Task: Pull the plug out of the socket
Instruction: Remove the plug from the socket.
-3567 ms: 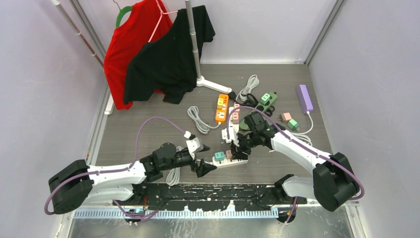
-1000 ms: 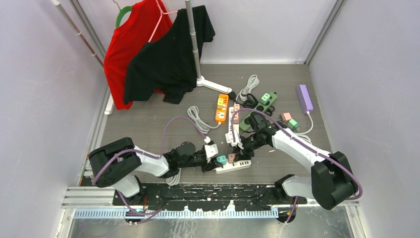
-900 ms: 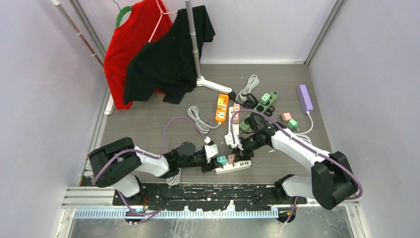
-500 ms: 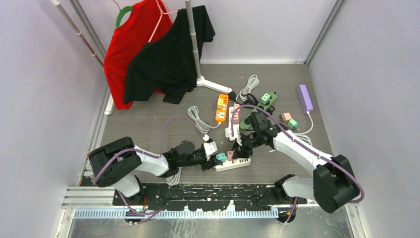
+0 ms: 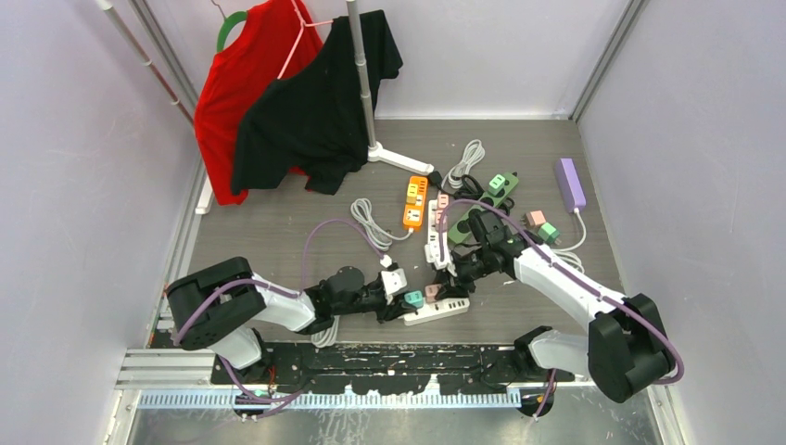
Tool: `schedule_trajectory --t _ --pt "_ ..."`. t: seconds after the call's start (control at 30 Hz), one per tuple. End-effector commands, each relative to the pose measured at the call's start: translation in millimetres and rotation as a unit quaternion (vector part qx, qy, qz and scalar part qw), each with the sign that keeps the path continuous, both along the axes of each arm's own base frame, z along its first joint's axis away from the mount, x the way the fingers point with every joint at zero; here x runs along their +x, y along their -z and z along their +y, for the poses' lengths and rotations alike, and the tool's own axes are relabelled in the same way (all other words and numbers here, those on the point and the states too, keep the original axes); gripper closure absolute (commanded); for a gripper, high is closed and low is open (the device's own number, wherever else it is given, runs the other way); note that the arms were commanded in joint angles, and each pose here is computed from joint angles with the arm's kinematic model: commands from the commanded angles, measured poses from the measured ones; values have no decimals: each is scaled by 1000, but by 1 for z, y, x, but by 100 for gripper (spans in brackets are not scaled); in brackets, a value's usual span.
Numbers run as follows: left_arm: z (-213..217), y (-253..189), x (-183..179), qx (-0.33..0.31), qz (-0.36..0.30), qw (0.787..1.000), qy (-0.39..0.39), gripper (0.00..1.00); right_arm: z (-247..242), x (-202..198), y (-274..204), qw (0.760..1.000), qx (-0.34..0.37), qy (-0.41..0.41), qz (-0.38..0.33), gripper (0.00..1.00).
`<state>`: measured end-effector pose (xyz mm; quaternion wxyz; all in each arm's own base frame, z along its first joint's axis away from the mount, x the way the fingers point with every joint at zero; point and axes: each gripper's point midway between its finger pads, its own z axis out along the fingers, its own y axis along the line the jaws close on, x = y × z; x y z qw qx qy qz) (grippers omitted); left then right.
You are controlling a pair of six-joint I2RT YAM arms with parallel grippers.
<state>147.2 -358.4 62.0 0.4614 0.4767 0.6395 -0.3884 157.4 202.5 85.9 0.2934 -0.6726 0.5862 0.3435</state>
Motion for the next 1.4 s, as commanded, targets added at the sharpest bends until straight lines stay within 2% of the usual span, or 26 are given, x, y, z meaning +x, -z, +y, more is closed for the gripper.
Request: schedule_trajectory --t 0.0,0.17,0.43,0.57,0.9,1.07,1.23,1.37 --pt "11 19 1 31 17 999 -18 100 27 16 -37 997 74 28 -3 99" --pt "11 21 1 33 18 999 -18 100 12 38 -42 994 62 84 -14 99" --pt "14 20 0 33 17 999 -19 100 -2 20 -48 998 56 37 -22 99" --pt "16 20 1 32 17 999 -23 100 -5 21 -57 997 69 42 -14 99" --pt "15 18 1 29 28 999 -30 99 -27 50 -81 987 80 137 -8 99" --pt "14 16 1 28 34 999 -32 95 -44 75 -86 973 69 220 -7 99" --pt "15 13 2 30 36 998 -39 78 -65 97 -85 955 45 291 -20 99" --pt "17 13 3 33 40 998 -45 61 -83 110 -83 942 21 333 -38 99"
